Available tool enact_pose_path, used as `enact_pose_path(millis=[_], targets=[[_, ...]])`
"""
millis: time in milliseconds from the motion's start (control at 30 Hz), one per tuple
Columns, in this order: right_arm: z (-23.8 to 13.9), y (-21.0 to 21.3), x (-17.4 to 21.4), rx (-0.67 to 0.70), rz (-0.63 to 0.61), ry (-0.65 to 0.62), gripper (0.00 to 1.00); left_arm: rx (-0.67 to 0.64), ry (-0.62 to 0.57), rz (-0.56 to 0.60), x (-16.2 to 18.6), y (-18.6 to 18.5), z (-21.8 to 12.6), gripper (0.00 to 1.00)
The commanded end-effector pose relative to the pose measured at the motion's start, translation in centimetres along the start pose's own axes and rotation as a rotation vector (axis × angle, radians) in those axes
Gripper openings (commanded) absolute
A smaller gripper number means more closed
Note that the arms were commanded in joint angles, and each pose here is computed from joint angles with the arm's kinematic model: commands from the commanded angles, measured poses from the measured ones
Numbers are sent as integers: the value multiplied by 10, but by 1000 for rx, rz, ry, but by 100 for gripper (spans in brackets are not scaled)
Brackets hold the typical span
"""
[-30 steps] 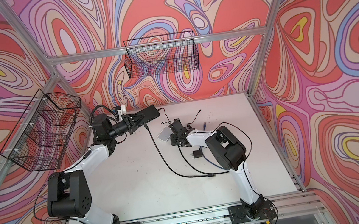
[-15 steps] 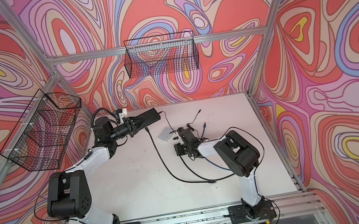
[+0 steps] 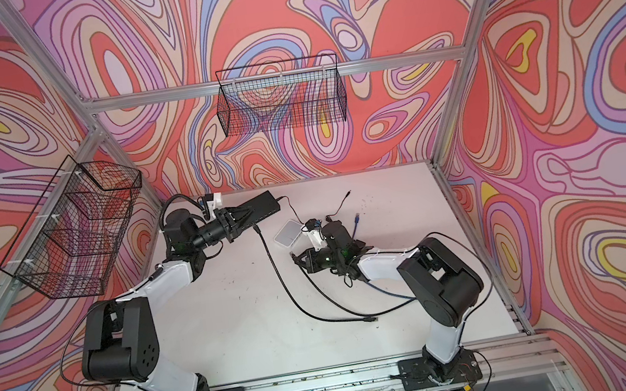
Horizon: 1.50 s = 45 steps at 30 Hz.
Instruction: Insert the plug into the switch port
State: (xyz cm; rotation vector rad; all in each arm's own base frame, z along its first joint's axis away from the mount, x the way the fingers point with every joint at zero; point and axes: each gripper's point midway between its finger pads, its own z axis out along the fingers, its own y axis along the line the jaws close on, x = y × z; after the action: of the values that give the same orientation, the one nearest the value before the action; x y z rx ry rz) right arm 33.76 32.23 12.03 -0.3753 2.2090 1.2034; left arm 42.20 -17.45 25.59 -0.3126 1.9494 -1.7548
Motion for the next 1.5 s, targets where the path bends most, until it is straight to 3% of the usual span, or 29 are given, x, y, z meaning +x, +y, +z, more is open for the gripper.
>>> enact_pose_path(millis=[0, 433, 1467], targets=[[-14, 22, -15, -105, 27, -60, 0, 89, -10, 88, 0, -30, -7, 5], [-26, 58, -39, -273, 175, -105, 0, 141, 0, 95, 10, -30, -9, 5], [-25, 93, -77, -398, 151, -122, 0, 185, 77, 92, 37, -21, -2, 4]])
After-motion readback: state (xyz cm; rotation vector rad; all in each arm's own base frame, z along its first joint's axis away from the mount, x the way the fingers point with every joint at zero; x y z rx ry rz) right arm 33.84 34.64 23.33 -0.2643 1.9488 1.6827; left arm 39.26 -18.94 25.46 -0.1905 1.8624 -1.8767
